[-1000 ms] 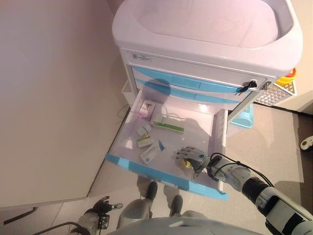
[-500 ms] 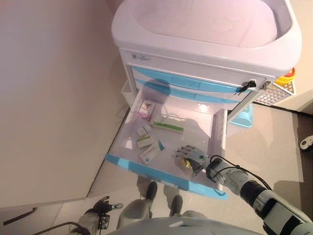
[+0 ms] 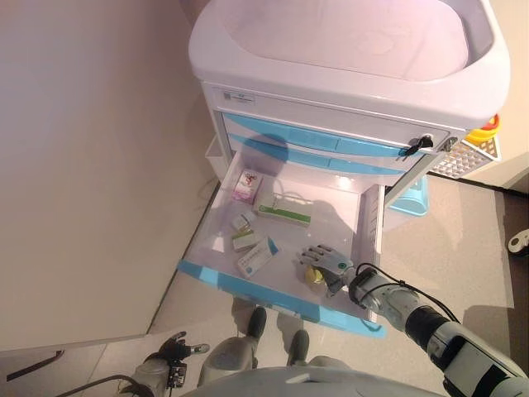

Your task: Open the drawer and pick up the medicine

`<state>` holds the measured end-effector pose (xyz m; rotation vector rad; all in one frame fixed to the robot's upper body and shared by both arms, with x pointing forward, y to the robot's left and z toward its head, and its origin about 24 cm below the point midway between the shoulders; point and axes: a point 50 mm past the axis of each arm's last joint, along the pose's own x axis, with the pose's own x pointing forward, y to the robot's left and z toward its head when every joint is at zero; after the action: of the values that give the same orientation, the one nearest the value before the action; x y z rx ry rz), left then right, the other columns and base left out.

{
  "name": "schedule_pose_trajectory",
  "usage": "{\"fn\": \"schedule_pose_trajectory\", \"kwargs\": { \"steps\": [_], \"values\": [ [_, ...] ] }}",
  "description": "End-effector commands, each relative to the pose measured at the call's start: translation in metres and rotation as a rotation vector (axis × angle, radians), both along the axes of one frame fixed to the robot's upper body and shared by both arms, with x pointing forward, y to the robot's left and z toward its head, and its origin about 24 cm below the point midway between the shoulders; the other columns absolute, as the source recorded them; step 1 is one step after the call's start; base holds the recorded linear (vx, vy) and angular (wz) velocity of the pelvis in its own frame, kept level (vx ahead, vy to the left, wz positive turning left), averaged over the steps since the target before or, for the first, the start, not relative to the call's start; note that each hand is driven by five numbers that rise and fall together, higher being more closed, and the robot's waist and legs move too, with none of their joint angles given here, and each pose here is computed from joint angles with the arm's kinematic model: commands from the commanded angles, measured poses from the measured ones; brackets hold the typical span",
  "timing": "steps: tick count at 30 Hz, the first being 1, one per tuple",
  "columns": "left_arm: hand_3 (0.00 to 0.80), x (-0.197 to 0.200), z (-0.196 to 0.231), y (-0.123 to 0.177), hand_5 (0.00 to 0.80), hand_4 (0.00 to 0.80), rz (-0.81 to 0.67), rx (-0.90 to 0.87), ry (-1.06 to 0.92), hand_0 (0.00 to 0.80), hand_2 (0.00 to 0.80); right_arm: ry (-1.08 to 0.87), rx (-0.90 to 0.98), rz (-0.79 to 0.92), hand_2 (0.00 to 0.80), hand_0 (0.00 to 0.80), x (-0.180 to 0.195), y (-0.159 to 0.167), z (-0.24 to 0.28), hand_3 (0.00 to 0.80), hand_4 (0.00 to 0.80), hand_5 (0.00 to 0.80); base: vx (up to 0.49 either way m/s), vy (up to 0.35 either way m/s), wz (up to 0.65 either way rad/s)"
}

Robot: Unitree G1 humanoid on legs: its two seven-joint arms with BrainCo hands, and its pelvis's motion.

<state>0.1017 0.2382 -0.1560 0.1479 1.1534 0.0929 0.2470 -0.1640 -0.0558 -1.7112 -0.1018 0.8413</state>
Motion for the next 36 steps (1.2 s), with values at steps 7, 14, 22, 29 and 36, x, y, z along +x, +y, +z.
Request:
{"fn": "schedule_pose_trajectory", "kwargs": {
  "steps": [7, 14, 22, 29, 36],
  "values": [
    [0.000, 0.0061, -0.0014, -0.0072, 0.000, 0.000, -0.034, 0.009, 0.010, 0.000, 0.000, -0.063, 0.041, 0.009, 0.000, 0.000, 0.0033, 0.0133, 0.0030, 0.000, 0.000, 0.000, 0.000, 0.000, 0.00],
    [0.000, 0.0040, -0.0017, -0.0059, 0.000, 0.000, -0.031, 0.011, 0.014, 0.000, 0.000, -0.072, 0.045, 0.018, 0.800, 0.800, 0.0017, 0.0123, 0.0025, 0.800, 0.800, 0.800, 0.000, 0.000, 0.00],
    [0.000, 0.0037, -0.0020, -0.0068, 0.000, 0.000, -0.031, 0.008, 0.016, 0.000, 0.000, -0.075, 0.052, 0.017, 0.800, 0.800, 0.0031, 0.0129, 0.0042, 0.800, 0.800, 0.800, 0.000, 0.000, 0.00],
    [0.000, 0.0039, -0.0019, -0.0062, 0.000, 0.000, -0.028, 0.007, 0.017, 0.000, 0.000, -0.075, 0.051, 0.016, 0.800, 0.800, 0.0022, 0.0117, 0.0037, 0.800, 0.800, 0.800, 0.000, 0.000, 0.00],
    [0.000, 0.0004, -0.0027, -0.0057, 0.000, 0.000, -0.016, 0.009, 0.025, 0.000, 0.000, -0.072, 0.065, 0.029, 0.800, 0.800, 0.0056, 0.0129, 0.0116, 0.800, 0.800, 0.800, 0.000, 0.000, 0.00]
  ]
}}
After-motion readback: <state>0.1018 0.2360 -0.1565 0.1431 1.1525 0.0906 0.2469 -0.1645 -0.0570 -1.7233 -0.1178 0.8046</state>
